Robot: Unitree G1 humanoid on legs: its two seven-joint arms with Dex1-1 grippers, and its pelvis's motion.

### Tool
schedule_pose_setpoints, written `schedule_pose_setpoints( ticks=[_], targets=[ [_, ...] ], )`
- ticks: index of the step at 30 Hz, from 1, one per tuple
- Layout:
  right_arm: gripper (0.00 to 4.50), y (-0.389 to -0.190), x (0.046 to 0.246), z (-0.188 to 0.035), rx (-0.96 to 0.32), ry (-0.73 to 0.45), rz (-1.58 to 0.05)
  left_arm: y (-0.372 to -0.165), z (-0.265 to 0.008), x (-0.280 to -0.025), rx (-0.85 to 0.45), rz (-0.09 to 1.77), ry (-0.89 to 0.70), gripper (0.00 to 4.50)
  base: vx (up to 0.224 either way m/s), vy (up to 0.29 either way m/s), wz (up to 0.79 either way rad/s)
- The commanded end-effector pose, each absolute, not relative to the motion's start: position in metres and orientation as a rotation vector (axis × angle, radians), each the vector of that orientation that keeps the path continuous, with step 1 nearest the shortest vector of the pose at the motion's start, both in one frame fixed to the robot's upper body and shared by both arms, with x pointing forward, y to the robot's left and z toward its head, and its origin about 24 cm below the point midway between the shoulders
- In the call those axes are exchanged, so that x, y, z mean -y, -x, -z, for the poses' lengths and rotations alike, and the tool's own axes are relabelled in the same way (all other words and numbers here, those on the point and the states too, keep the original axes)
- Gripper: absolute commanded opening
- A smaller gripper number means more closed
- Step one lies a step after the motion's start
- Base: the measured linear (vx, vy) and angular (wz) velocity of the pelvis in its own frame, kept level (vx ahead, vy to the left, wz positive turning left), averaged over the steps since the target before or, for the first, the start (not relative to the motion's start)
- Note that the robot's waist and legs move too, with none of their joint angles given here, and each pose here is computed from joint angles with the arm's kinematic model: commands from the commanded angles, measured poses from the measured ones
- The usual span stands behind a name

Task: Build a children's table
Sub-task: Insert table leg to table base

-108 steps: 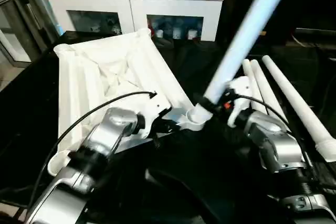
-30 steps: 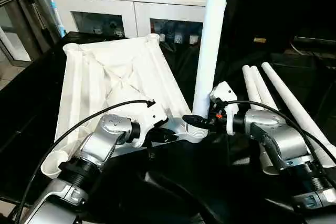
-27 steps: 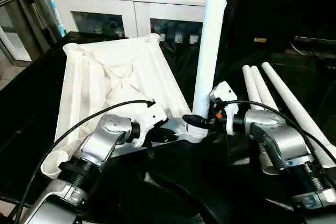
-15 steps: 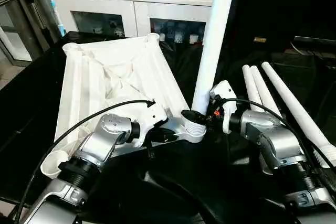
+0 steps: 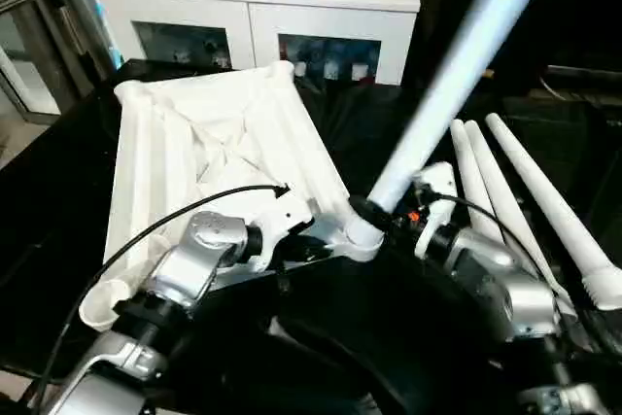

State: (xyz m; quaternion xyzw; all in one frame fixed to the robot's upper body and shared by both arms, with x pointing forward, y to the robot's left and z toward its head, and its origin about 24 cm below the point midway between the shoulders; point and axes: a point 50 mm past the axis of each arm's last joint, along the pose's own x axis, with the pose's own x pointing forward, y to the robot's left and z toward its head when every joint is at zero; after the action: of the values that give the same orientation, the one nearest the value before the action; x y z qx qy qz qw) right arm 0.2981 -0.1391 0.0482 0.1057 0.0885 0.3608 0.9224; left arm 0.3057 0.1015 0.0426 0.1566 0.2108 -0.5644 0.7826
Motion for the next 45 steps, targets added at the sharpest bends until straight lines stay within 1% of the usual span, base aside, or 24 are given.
schedule_pose_setpoints(
  ticks=[1, 6, 7, 8, 9, 12, 14, 20, 21, 25, 28, 34, 39, 45],
  targets=[
    [1.9, -0.289, 0.153, -0.028, -0.271, -0.191, -0.648, -0.31, -0.045, -0.103, -0.441, 1.197, -0.337, 0.0, 0.0, 0.0, 0.0],
    [1.9, -0.283, 0.146, -0.03, -0.257, -0.117, -0.697, -0.311, -0.045, -0.103, -0.44, 1.196, -0.34, 0.0, 0.0, 0.0, 0.0],
    [1.9, -0.282, 0.14, -0.03, -0.259, -0.067, -0.745, -0.311, -0.044, -0.103, -0.443, 1.199, -0.344, 0.0, 0.0, 0.0, 0.0],
    [1.9, -0.282, 0.14, -0.03, -0.259, -0.067, -0.745, -0.311, -0.044, -0.103, -0.443, 1.199, -0.344, 0.0, 0.0, 0.0, 0.0],
    [1.9, -0.282, 0.135, -0.031, -0.269, -0.023, -0.785, -0.31, -0.044, -0.103, -0.446, 1.202, -0.35, 0.0, 0.0, 0.0, 0.0],
    [1.9, -0.283, 0.132, -0.032, -0.281, 0.007, -0.828, -0.31, -0.043, -0.104, -0.447, 1.204, -0.352, 0.0, 0.0, 0.0, 0.0],
    [1.9, -0.283, 0.127, -0.033, -0.307, 0.045, -0.907, -0.309, -0.043, -0.104, -0.448, 1.205, -0.354, 0.0, 0.0, 0.0, 0.0],
    [1.9, -0.282, 0.125, -0.033, -0.35, 0.071, -1.001, -0.308, -0.042, -0.104, -0.448, 1.203, -0.353, 0.0, 0.0, 0.0, 0.0],
    [1.9, -0.282, 0.124, -0.033, -0.36, 0.067, -1.033, -0.307, -0.041, -0.105, -0.449, 1.207, -0.351, 0.0, 0.0, 0.0, 0.0],
    [1.9, -0.285, 0.124, -0.033, -0.366, 0.055, -1.07, -0.306, -0.042, -0.105, -0.445, 1.228, -0.356, 0.0, 0.0, 0.0, 0.0],
    [1.9, -0.286, 0.12, -0.031, -0.38, 0.041, -1.146, -0.304, -0.044, -0.106, -0.437, 1.273, -0.377, 0.0, 0.0, 0.0, 0.0],
    [1.9, -0.276, 0.121, -0.031, -0.417, 0.065, -1.322, -0.294, -0.055, -0.109, -0.409, 1.415, -0.428, 0.0, 0.0, 0.0, 0.0],
    [1.9, -0.27, 0.125, -0.031, -0.41, 0.096, -1.394, -0.289, -0.062, -0.112, -0.392, 1.467, -0.444, 0.0, 0.0, 0.0, 0.0],
    [1.9, -0.261, 0.128, -0.031, -0.42, 0.085, -1.465, -0.284, -0.064, -0.117, -0.392, 1.49, -0.45, 0.0, 0.0, 0.0, 0.0]
  ],
)
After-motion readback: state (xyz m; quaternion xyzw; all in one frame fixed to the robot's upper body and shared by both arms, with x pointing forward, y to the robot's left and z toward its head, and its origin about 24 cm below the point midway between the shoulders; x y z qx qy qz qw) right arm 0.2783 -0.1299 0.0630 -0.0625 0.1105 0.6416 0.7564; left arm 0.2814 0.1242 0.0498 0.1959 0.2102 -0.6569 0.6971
